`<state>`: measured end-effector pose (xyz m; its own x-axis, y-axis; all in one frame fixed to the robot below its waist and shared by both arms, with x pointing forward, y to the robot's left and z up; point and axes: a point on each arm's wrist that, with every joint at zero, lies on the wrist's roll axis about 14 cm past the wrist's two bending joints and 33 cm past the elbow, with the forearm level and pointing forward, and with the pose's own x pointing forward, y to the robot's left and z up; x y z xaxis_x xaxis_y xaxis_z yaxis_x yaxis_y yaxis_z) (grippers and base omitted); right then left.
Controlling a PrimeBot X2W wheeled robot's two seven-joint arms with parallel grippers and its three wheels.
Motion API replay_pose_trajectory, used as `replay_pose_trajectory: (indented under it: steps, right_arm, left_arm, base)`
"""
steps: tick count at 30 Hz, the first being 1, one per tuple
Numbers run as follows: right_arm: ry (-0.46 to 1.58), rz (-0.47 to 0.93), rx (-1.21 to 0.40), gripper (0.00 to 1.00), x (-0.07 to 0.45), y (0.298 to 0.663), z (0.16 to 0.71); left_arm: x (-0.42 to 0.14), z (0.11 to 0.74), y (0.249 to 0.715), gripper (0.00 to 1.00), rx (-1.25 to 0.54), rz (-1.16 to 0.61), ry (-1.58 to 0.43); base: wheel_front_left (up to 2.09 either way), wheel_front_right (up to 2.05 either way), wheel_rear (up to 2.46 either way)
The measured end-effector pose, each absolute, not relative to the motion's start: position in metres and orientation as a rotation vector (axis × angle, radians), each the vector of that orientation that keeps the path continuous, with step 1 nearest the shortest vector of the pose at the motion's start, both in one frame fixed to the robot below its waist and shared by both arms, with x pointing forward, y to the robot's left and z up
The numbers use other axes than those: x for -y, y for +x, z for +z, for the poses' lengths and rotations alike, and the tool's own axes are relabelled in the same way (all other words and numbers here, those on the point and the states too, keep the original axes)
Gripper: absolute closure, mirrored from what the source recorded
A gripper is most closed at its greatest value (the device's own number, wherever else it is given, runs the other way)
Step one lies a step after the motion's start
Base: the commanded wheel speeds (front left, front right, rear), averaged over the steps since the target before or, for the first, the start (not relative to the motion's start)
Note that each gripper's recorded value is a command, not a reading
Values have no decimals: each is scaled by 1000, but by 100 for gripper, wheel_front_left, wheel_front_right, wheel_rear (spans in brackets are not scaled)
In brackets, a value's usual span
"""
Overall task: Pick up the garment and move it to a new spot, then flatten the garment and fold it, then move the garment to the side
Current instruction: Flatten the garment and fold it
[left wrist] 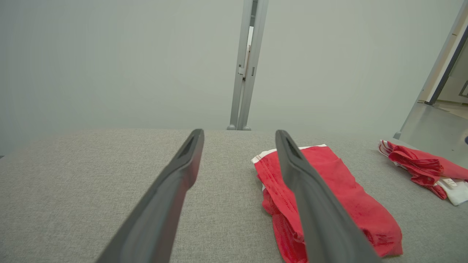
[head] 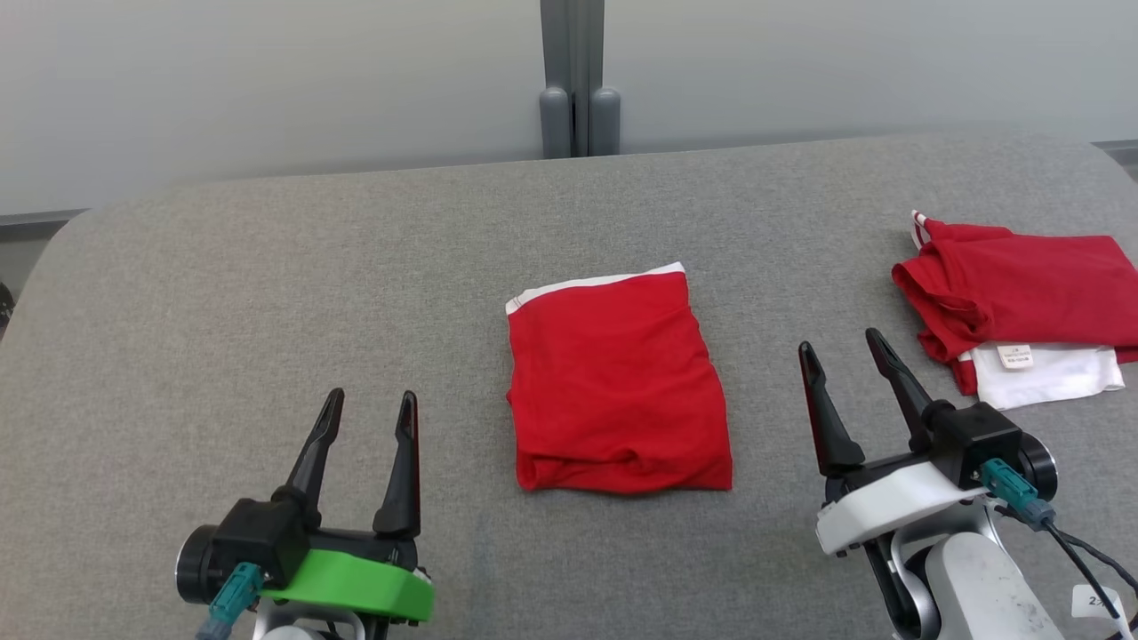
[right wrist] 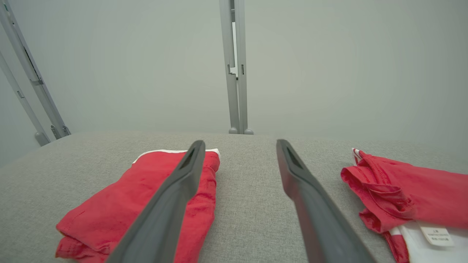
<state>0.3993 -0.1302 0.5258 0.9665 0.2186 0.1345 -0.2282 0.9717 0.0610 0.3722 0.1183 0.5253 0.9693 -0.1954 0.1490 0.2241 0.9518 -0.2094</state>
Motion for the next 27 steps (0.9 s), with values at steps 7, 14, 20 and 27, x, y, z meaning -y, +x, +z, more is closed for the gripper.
replay_pose_trajectory:
  steps: [7, 14, 20, 27]
  right_arm:
    - [76, 241, 112, 0, 123, 408, 520]
    - [47, 377, 117, 100, 81, 436, 520]
    - [-2, 570, 59, 100, 20, 456, 497]
    - [-63, 681, -45, 100, -19, 476, 456]
  left_arm:
    - [-117, 524, 376, 0, 124, -217, -227]
    - [-120, 518, 389, 0, 109, -212, -231]
    - [-130, 513, 396, 0, 94, -181, -237]
    - [-151, 504, 391, 0, 65, -108, -240]
  base:
    - [0, 0, 0]
    - [0, 0, 0]
    - [0, 0, 0]
    - [0, 0, 0]
